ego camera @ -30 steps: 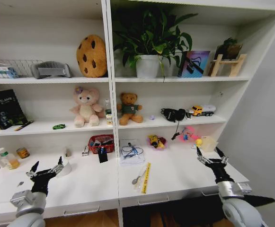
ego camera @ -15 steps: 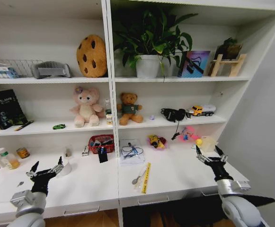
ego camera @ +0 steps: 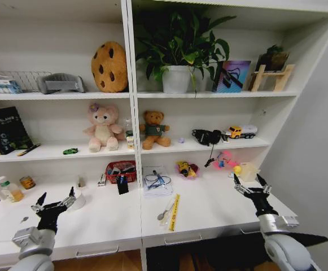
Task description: Organize the objects on the table.
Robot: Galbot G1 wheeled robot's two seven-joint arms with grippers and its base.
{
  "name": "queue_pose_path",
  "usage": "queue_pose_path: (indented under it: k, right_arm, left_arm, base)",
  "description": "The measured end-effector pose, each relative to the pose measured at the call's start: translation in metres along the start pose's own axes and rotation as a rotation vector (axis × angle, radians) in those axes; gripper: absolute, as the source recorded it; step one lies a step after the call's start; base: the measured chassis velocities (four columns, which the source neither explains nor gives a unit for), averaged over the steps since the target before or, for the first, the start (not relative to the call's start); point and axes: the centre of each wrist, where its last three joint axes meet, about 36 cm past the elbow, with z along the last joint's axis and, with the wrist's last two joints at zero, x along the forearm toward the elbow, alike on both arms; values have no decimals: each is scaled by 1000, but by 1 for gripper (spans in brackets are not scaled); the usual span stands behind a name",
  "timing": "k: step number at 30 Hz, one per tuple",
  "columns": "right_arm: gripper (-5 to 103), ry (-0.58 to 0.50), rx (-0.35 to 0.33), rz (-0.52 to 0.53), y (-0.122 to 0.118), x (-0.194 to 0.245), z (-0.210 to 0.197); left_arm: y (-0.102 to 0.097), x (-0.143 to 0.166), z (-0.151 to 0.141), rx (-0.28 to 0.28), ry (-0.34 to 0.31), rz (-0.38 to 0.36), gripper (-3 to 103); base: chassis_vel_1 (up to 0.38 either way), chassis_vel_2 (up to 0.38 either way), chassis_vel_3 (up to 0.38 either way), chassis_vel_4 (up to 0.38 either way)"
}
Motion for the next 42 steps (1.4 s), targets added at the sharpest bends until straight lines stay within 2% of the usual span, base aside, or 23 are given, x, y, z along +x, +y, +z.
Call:
queue_pose_path:
  k: [22,42]
  right_arm:
    - [100,0,0,0,0,0,0]
    - [100,0,0,0,0,0,0]
  left_arm:
    - [0,0,0,0,0,0,100]
    - [0,0,0,0,0,0,100]
  base:
    - [23,18,-21,-24]
    - [232,240,-233,-232]
